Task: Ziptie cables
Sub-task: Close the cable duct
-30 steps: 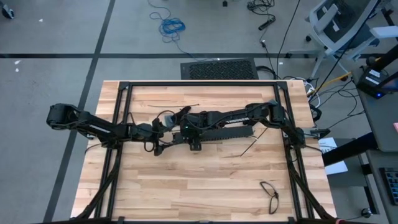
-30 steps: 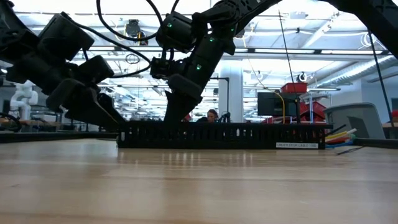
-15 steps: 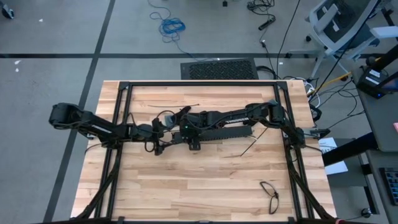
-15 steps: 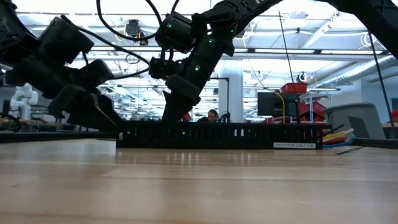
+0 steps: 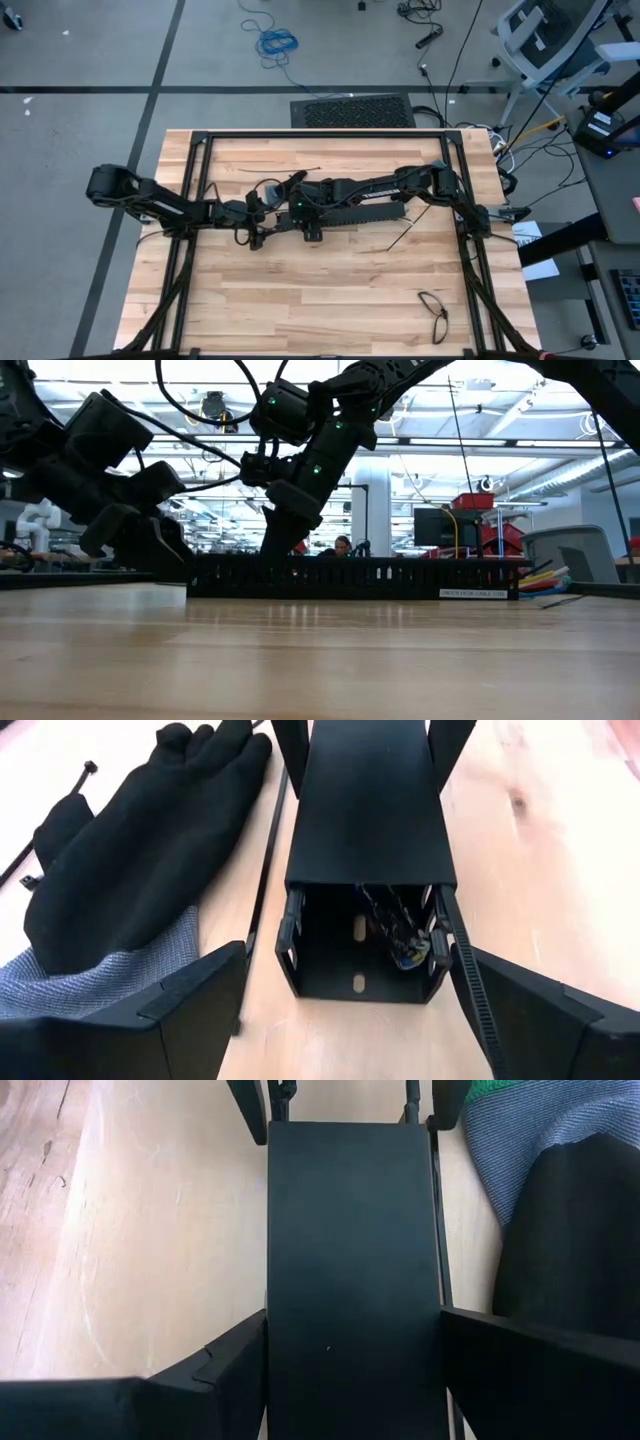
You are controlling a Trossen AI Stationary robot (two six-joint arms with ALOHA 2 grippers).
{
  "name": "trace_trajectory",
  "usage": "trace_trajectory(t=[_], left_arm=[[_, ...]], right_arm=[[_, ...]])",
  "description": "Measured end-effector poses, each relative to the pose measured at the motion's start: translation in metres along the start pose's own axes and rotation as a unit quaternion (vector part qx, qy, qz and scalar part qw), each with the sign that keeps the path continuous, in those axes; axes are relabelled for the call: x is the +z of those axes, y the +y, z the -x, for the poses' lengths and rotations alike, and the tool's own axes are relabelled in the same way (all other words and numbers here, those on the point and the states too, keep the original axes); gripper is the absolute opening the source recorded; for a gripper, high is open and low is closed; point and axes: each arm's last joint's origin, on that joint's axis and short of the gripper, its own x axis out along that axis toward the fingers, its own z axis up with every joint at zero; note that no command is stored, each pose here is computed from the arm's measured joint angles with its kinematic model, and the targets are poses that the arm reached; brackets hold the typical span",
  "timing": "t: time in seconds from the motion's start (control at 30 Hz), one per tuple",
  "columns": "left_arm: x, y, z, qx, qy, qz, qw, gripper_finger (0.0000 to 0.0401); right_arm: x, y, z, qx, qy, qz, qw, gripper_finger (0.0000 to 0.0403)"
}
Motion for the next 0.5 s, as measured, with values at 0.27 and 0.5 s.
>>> trace_trajectory(t=[0.27,0.5], left_arm=[[-0.0026,-0.0003,-0.0026,0.001,0.007,-0.001,1.0,0.0343],[0.0001,-0.0002,-0.0031,0.004,-0.009,0.002,1.0,0.034]], right_arm=[[0.0002,0.0001,0.0,0.0,-0.001,0.0,1.0,0.0242],[0.0003,0.0001,0.0,0.0,-0.002,0.0,1.0,0.0242]])
